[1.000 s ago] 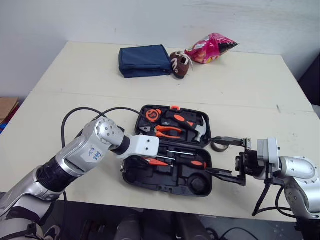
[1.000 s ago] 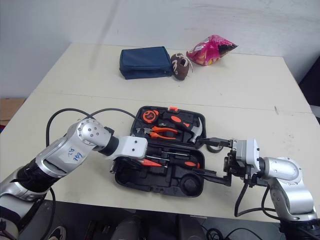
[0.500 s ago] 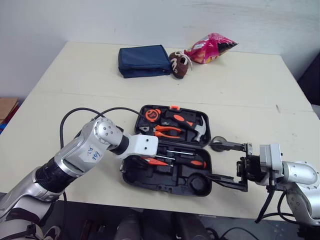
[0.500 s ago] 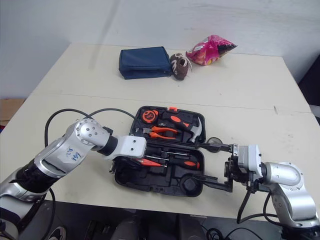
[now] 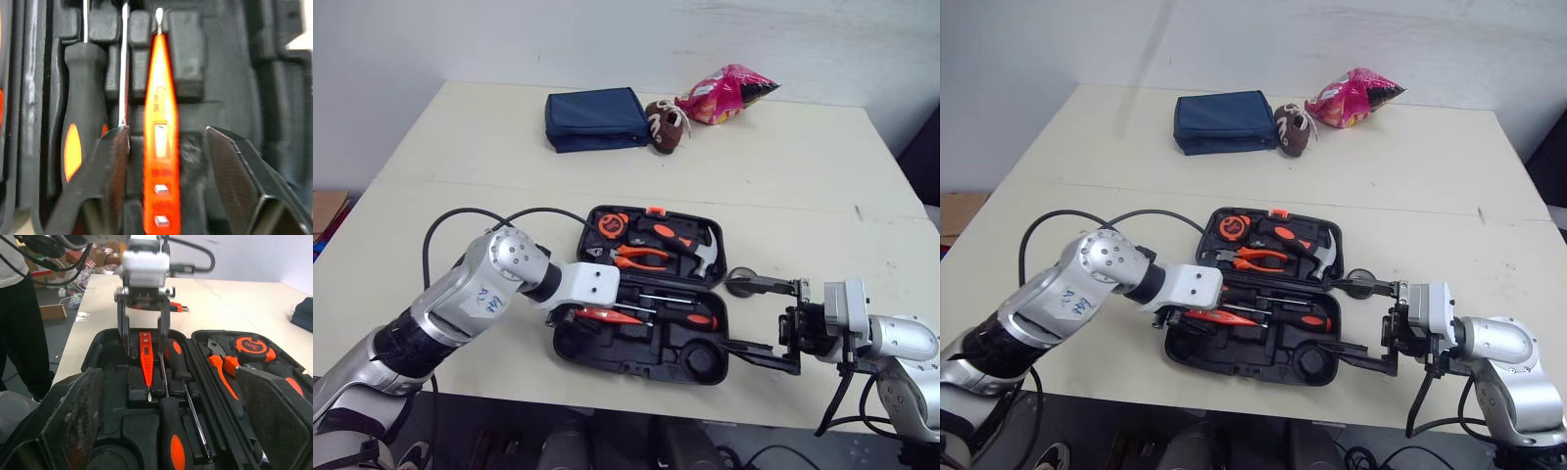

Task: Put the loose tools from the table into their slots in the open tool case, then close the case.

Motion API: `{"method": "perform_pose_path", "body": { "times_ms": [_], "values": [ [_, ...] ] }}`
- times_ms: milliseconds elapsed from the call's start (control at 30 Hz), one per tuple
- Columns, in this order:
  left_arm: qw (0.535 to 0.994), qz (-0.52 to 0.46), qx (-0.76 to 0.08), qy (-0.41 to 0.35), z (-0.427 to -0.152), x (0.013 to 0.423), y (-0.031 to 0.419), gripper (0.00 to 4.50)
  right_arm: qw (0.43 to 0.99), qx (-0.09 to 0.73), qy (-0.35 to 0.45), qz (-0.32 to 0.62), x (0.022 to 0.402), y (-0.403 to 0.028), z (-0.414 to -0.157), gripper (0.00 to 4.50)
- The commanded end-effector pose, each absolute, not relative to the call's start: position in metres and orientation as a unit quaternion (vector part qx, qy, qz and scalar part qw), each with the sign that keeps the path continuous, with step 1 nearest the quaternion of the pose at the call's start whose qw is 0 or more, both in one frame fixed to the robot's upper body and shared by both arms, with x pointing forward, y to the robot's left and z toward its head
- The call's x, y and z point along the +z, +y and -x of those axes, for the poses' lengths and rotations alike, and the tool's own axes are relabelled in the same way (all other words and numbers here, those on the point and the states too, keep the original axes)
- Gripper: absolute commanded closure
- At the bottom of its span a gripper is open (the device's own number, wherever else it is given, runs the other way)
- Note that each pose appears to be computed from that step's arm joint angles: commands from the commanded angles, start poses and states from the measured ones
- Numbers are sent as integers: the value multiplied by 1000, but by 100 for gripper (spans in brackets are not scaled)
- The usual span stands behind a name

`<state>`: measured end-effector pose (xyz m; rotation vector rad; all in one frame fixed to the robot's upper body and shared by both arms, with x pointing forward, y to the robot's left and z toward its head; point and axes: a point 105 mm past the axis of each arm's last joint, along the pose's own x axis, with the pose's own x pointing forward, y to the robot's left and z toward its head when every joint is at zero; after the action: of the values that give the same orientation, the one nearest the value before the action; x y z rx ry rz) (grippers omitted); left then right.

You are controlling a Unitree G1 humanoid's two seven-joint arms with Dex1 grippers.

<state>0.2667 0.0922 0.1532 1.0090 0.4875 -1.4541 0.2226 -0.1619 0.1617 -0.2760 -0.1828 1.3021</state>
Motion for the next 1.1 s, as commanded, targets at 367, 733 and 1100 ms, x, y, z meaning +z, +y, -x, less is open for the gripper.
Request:
{"method": "perform_pose_path", "body": {
  "times_ms": [367, 733, 1100],
  "values": [
    [666, -283, -690, 23, -250, 176, 122, 338, 784, 599, -97, 131, 159, -171, -219, 0],
    [729, -245, -638, 50, -278, 128, 116, 445, 789, 590, -108, 134, 161, -175, -218, 0],
    [699, -303, -642, 86, -283, 100, 114, 445, 795, 579, -118, 140, 168, -171, -227, 0]
  ]
}}
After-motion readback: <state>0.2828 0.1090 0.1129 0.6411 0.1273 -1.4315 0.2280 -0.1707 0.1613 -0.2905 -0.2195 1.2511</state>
